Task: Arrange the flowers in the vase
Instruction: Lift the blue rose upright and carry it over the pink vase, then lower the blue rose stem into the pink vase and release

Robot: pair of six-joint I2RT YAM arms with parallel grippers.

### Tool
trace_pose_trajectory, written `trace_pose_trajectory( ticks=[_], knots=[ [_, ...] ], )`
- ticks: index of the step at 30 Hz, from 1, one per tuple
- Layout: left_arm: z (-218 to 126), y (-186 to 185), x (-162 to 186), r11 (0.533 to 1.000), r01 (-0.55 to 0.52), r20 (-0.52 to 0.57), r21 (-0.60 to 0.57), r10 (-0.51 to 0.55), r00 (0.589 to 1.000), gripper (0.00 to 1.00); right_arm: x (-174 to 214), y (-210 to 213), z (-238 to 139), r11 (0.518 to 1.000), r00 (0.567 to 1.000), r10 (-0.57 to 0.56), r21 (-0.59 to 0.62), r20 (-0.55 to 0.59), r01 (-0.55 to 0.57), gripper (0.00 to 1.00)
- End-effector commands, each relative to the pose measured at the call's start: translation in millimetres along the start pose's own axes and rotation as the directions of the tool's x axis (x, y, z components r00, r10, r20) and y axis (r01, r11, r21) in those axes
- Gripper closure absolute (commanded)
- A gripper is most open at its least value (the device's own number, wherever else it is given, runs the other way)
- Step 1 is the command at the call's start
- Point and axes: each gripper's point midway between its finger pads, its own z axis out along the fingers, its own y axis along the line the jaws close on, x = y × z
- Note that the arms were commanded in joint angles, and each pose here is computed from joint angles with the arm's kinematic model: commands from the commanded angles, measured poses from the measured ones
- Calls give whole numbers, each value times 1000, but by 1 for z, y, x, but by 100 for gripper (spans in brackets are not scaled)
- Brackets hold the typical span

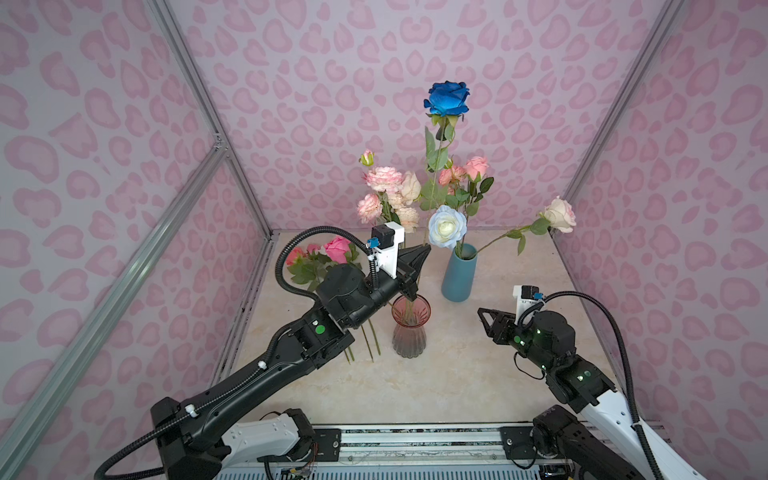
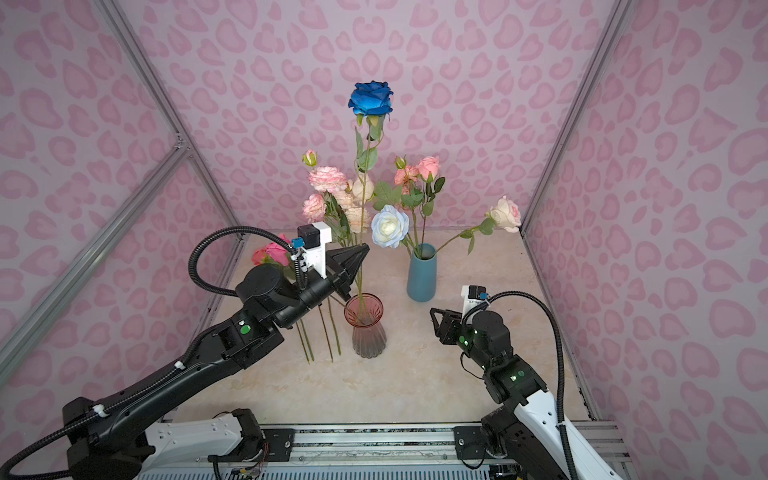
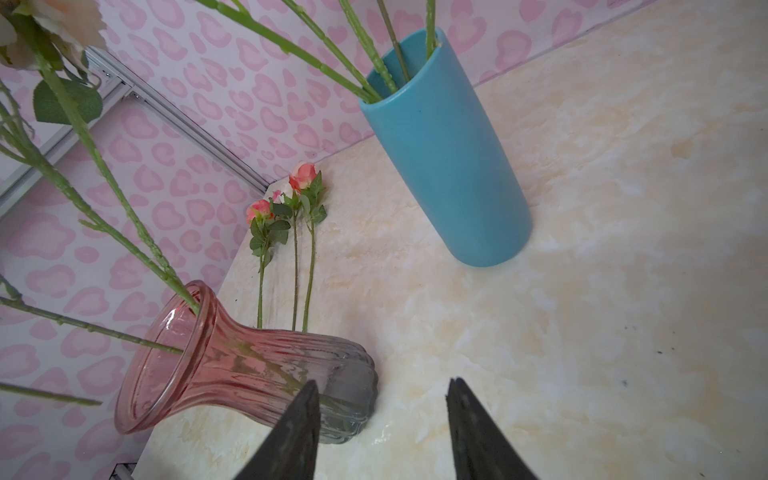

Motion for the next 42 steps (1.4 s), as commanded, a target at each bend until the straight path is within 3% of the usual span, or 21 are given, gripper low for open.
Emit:
trace_pose_trajectory(
  ticks=[1,6,13,23,27,30,39,42],
  knots=[
    [9,7,-27,996,-63,141,-66,72,987,97,1,-1,0,1000,1000,-18,6,1,18,49],
    [18,12,-13,994,-69,99,-88,78,992,96,4,-4,2,1000,1000,-24,10,-6,24,49],
    [14,22,47,993,5,4,-118,-5,1000,96,10,-7,6,1000,1000,-16,6,-16,17,49],
    [-11,40,89,972,66,-45,-224,-78,996,75,10,-5,6,1000,1000,-7,1,-24,7,49],
    [-14,39,84,974,59,-46,-220,-71,996,65,10,-3,5,1000,1000,-5,-4,-24,5,49],
    [-16,33,71,978,59,-48,-199,-70,996,49,9,-2,5,1000,1000,-4,-3,-25,4,49],
    [-48,-5,3,999,3,-94,-50,-8,996,46,6,1,3,1000,1000,-16,-6,-24,16,49],
    [-72,20,-22,980,-21,-106,-200,-1,994,46,6,3,4,1000,999,-20,-11,-25,19,49]
  ],
)
